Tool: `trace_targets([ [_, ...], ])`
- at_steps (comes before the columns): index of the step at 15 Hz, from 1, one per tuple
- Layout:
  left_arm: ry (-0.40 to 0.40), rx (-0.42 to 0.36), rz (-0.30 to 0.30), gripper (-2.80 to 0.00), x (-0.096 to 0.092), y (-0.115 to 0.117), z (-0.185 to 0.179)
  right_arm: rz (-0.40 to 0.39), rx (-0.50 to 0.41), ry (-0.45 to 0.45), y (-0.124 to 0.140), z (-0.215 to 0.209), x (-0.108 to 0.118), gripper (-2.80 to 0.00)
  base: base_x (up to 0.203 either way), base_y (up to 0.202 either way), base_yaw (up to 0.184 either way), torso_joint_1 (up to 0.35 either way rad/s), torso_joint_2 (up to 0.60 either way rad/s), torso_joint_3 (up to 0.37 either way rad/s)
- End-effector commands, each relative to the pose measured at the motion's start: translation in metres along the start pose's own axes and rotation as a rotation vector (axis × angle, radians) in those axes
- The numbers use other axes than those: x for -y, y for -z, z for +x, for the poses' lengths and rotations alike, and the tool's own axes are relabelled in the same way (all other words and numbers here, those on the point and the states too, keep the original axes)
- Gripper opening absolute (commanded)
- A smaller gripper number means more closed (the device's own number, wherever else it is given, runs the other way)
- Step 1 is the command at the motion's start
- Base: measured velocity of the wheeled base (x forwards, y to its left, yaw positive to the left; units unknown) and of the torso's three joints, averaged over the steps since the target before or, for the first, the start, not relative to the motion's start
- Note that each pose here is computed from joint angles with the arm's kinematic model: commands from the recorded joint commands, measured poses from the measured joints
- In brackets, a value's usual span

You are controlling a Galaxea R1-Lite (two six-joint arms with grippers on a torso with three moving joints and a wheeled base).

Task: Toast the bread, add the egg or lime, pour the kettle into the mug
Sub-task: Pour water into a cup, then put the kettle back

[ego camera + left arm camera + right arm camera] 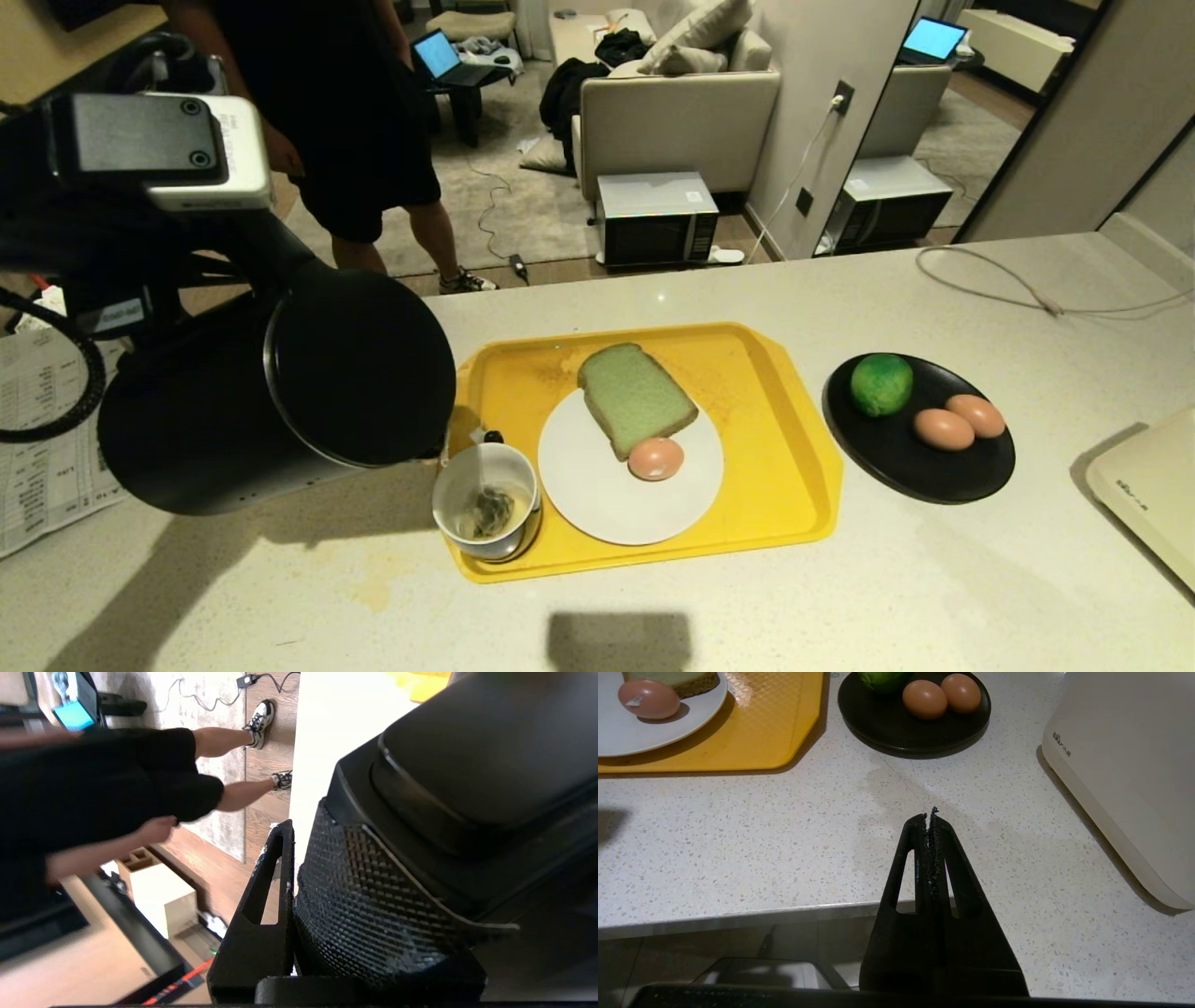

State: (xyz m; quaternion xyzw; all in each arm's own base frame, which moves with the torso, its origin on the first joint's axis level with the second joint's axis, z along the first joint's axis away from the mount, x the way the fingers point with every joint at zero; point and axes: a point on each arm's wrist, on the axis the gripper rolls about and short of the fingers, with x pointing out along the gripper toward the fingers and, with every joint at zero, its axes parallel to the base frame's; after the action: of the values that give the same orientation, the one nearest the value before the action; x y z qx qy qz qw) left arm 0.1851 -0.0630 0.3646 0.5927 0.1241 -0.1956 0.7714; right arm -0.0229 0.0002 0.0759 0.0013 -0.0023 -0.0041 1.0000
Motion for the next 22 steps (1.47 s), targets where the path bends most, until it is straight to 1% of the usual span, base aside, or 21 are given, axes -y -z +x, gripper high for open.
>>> trace_targets([
  [1, -0.026, 0.000, -0.022, -2.80, -0.001, 0.004, -0.012, 0.000, -0.002, -0.001, 0.000, 0.000, 0.000, -2.80, 0.000, 0.000, 0.000, 0.000, 0.00, 0.000],
  [5, -0.088, -0.034, -0.132, -2.80, -0.005, 0.020, -0.032, 0.000, -0.002, -0.001, 0.000, 0.000, 0.000, -2.80, 0.000, 0.000, 0.000, 0.000, 0.00, 0.000],
  [7, -0.087, -0.015, -0.226, -2.80, -0.006, 0.032, -0.038, 0.000, -0.002, 0.000, 0.000, 0.000, 0.000, -2.80, 0.000, 0.000, 0.000, 0.000, 0.00, 0.000],
  [10, -0.089, -0.003, -0.363, -2.80, -0.005, 0.058, -0.044, 0.000, -0.002, -0.001, 0.000, 0.000, 0.000, -2.80, 0.000, 0.000, 0.000, 0.000, 0.00, 0.000],
  [12, -0.105, 0.000, -0.436, -2.80, -0.004, 0.078, -0.046, 0.000, -0.002, -0.001, 0.000, 0.000, 0.000, -2.80, 0.000, 0.000, 0.000, 0.000, 0.00, 0.000],
  [14, -0.117, 0.023, -0.513, -2.80, 0.001, 0.099, -0.043, 0.000, -0.002, 0.001, 0.000, 0.000, 0.000, -2.80, 0.000, 0.000, 0.000, 0.000, 0.00, 0.000],
  [16, -0.138, 0.061, -0.565, -2.80, 0.009, 0.118, -0.032, 0.000, -0.002, -0.001, 0.000, 0.000, 0.000, -2.80, 0.000, 0.000, 0.000, 0.000, 0.00, 0.000],
  [18, -0.167, 0.115, -0.617, -2.80, 0.016, 0.130, -0.019, 0.000, -0.002, -0.001, 0.000, 0.000, 0.000, -2.80, 0.000, 0.000, 0.000, 0.000, 0.00, 0.000],
  [22, -0.319, 0.260, -0.714, -2.80, 0.019, 0.148, 0.011, 0.000, -0.002, -0.001, 0.000, 0.000, 0.000, -2.80, 0.000, 0.000, 0.000, 0.000, 0.00, 0.000],
])
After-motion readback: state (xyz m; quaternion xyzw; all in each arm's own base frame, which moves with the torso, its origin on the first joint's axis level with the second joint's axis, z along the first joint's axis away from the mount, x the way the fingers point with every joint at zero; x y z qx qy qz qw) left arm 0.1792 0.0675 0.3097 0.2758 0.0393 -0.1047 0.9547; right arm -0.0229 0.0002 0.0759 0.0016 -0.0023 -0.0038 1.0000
